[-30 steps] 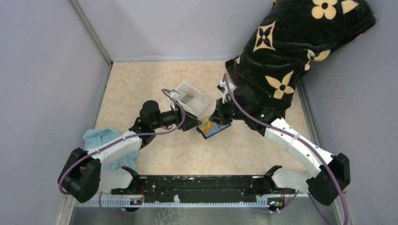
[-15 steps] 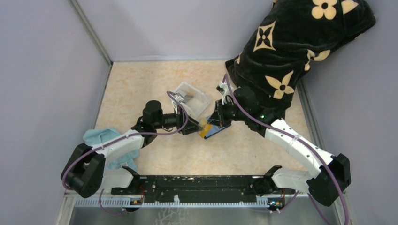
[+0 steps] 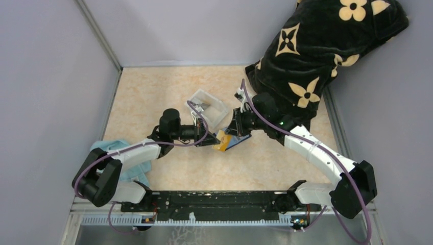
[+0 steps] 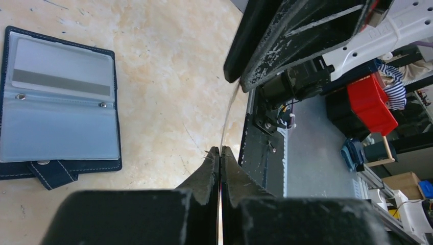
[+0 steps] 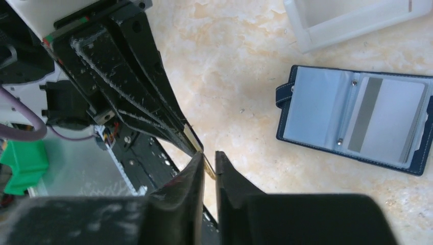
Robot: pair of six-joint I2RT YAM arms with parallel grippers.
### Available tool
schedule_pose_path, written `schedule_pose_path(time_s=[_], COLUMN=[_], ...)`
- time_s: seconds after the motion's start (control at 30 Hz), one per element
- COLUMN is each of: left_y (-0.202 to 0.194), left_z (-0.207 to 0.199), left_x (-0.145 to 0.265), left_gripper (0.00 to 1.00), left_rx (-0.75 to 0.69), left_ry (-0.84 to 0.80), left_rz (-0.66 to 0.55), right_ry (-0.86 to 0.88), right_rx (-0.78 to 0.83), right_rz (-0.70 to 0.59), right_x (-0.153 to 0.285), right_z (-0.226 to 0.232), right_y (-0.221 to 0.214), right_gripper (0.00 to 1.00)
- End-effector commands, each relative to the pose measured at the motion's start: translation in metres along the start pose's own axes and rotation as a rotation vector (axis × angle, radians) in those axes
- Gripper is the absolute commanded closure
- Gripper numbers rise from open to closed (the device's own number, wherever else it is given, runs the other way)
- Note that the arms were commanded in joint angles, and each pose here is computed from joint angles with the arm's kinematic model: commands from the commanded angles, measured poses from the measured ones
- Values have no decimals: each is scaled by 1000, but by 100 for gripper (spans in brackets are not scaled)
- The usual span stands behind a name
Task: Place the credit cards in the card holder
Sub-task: Pick up the credit card from the storage box.
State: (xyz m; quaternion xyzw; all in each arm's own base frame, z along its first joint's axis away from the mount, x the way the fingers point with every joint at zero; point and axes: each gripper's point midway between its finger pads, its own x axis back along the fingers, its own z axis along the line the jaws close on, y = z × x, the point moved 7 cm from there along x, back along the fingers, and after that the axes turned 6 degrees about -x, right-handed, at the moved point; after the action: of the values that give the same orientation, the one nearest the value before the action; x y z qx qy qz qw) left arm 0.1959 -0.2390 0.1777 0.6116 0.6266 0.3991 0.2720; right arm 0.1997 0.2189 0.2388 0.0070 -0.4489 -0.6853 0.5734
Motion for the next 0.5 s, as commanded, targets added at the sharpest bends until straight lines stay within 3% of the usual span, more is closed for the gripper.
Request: schedule_pose_path(time_s=[0.0,0.13,0.3,0.47], left_y=[1,-11,-24,-26], left_z=[6,21,31,32], left_x=[-3,-1,-15,-46], left_gripper=[100,100,100,100], left_rx=[10,115,282,405], left_ry=[42,216,439,551], left_rz=[-44,-116,-228,-291], right_ry=[24,-82,-305,-446], right_rx=[37,45,18,-14], right_rz=[-101,-173,-284,-308], right_x=[8,15,14,3], right_z=[9,-1,-29,-59], right_y=[24,34,42,45], right_gripper=[77,56,54,57])
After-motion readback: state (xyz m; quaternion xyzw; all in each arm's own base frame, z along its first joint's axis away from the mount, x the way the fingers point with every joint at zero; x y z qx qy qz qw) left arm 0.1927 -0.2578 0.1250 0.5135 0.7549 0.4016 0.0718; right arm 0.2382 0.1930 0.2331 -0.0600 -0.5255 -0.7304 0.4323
